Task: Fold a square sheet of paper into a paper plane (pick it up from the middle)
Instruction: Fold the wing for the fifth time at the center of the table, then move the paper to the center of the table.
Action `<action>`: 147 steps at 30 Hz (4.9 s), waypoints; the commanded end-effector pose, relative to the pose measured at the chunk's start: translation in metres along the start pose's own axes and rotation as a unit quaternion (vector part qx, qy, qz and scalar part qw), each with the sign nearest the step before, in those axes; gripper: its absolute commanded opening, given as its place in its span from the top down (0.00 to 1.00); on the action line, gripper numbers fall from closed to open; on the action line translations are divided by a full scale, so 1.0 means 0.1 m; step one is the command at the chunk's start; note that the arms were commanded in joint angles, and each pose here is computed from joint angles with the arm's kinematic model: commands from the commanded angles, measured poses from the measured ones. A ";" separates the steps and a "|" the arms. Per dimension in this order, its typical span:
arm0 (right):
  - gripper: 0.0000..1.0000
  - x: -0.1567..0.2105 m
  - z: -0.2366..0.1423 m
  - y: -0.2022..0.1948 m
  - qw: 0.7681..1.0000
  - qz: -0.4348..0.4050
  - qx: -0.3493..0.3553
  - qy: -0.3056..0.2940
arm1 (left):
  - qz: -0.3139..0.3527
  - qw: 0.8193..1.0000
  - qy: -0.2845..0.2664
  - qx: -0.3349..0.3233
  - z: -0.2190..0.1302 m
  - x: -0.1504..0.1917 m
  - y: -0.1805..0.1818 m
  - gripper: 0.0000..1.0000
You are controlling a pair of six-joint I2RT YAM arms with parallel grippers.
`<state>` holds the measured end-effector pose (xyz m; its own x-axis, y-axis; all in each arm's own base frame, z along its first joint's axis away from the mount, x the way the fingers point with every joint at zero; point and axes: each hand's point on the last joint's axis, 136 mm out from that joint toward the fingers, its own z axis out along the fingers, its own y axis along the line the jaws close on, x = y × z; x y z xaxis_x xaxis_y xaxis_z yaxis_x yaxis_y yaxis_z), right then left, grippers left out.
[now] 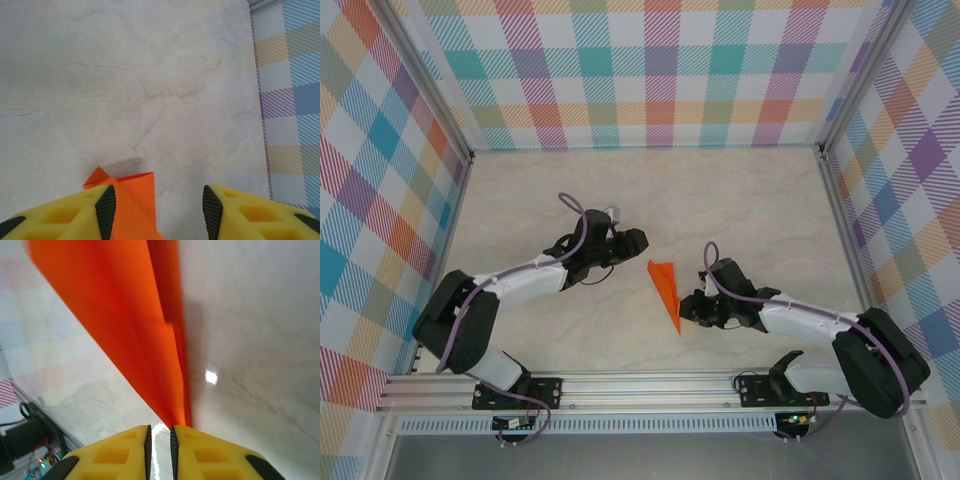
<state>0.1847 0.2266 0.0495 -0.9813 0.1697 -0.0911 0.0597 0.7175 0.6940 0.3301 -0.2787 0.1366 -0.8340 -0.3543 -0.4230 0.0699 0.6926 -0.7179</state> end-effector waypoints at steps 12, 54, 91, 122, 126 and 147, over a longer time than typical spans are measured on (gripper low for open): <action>0.79 -0.69 -0.16 -0.19 0.991 0.122 -0.003 -0.061 | 0.035 0.977 -0.013 -0.208 -0.20 0.77 0.03 0.42; 0.53 -0.48 -0.42 -0.08 0.995 0.055 -0.022 -0.085 | 0.014 0.964 0.036 -0.261 0.34 0.96 0.27 0.67; 0.44 -0.25 0.28 0.29 0.997 -0.072 -0.022 0.018 | 0.010 0.965 0.037 -0.259 0.24 1.04 0.51 0.86; 0.69 -0.14 0.52 0.14 0.990 -0.120 0.052 0.044 | 0.003 0.969 0.034 -0.244 0.28 1.03 0.46 0.83; 0.73 -0.15 0.55 0.12 0.989 -0.122 0.065 0.045 | 0.002 0.969 0.033 -0.244 0.27 1.03 0.46 0.83; 0.94 -0.39 0.26 0.07 0.964 -0.107 0.240 -0.023 | -0.002 0.975 -0.053 -0.217 -0.25 0.70 0.40 0.73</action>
<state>0.2207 0.2664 0.0331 -0.9743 -0.0641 -0.2161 -0.1439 0.9150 0.3770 0.2547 -0.2796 0.0795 -0.8232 -0.3515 -0.4458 -0.1532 0.8936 -0.4218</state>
